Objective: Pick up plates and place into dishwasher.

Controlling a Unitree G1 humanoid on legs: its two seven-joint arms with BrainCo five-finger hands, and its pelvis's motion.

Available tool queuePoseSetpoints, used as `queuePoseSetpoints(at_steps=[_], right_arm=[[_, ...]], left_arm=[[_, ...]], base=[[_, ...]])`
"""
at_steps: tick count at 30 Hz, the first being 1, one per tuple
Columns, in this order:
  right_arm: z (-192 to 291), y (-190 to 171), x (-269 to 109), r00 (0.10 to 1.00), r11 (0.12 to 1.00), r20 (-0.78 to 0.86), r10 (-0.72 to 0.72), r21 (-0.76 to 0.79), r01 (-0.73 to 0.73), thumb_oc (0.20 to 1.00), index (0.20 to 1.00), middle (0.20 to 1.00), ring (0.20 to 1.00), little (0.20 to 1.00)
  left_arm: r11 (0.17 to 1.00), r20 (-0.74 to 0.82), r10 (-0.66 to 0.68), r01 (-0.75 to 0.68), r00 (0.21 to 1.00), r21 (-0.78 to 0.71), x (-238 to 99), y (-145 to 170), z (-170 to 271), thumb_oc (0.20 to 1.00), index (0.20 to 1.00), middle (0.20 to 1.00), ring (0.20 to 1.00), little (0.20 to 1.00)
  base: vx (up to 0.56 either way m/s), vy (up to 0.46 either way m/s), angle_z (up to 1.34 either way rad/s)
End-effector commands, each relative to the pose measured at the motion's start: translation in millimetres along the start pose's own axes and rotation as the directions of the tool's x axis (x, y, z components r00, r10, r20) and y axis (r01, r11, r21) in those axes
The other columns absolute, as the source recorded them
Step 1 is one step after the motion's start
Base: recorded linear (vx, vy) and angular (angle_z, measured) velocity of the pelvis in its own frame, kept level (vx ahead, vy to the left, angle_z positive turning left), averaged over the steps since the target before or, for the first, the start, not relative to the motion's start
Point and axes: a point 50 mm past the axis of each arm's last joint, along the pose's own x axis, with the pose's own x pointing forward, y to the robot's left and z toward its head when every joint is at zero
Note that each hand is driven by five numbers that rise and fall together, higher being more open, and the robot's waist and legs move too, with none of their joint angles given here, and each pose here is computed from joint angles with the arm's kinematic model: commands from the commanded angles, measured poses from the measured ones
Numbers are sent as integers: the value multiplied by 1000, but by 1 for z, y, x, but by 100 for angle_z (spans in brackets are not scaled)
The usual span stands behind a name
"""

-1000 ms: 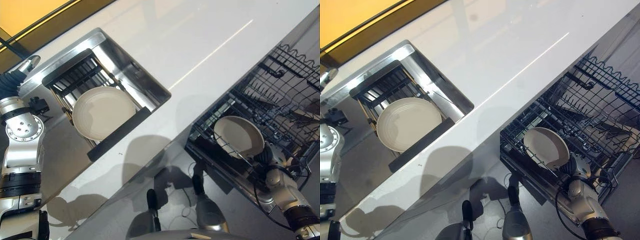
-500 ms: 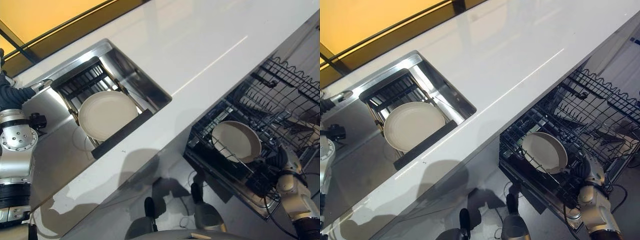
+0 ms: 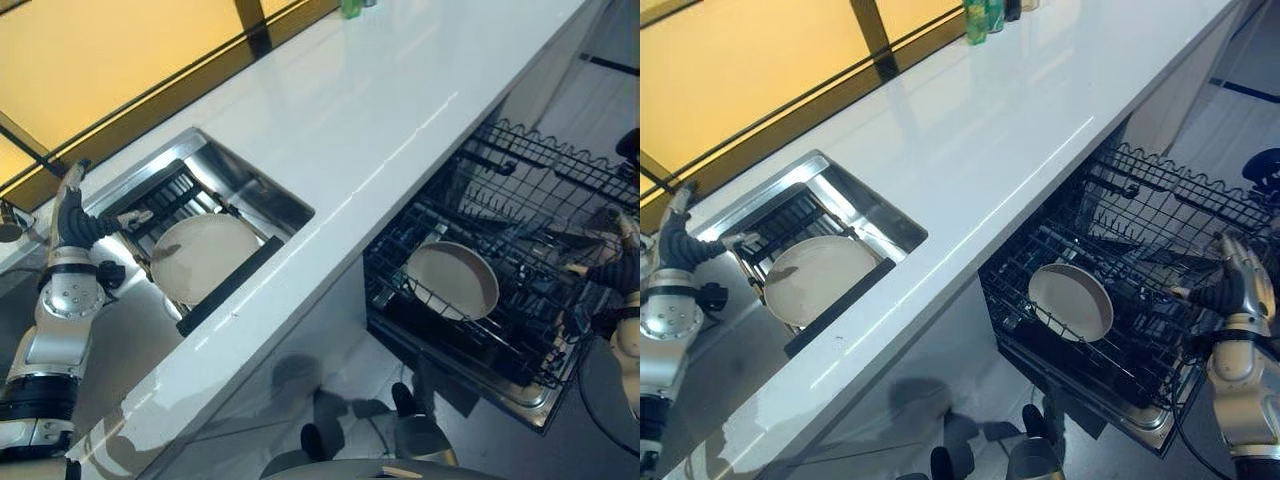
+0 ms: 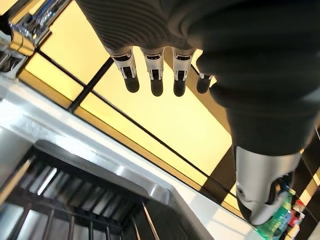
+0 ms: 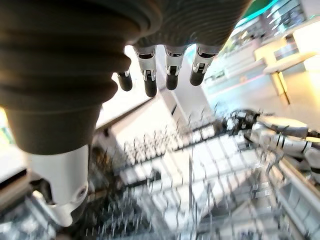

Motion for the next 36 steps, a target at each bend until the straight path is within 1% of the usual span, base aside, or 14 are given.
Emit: queuePoseSetpoints(at_steps=[1,5,8,12,19,26,36], right_arm=[[22,-26,3,987,997,142,-73,36,69,1000,1000,1000,1000,1000],[28,-29,4,979,993,177,-98,76,86,1000,1000,1000,1000,1000],[34,-31,5,974,989,202,-108,117,85,1000,1000,1000,1000,1000],[39,-32,5,968,986,223,-113,143,82,1000,1000,1000,1000,1000],[43,-34,9,965,988,238,-109,137,78,1000,1000,1000,1000,1000],[59,-33,20,953,971,253,-167,211,114,1000,1000,1000,1000,1000],[75,-26,23,941,951,257,-221,270,149,1000,1000,1000,1000,1000]], left_arm=[[999,15,38,-38,999,4,-4,13,-2,1000,1000,1000,1000,1000],[1000,8,27,-27,1000,3,-1,4,0,1000,1000,1000,1000,1000],[1000,2,17,-17,1000,14,2,5,0,1000,1000,1000,1000,1000],[999,-46,-9,11,999,44,2,7,-8,1000,1000,1000,1000,1000],[997,-117,39,-31,992,67,5,17,-20,1000,1000,1000,1000,1000],[992,-67,118,-115,991,52,26,32,-1,1000,1000,1000,1000,1000],[978,4,203,-203,979,38,51,56,27,1000,1000,1000,1000,1000]], base=[[-1,203,-52],[-44,239,-21],[-17,188,0],[37,166,-2],[55,154,-3],[-111,59,-7],[-54,23,-2]])
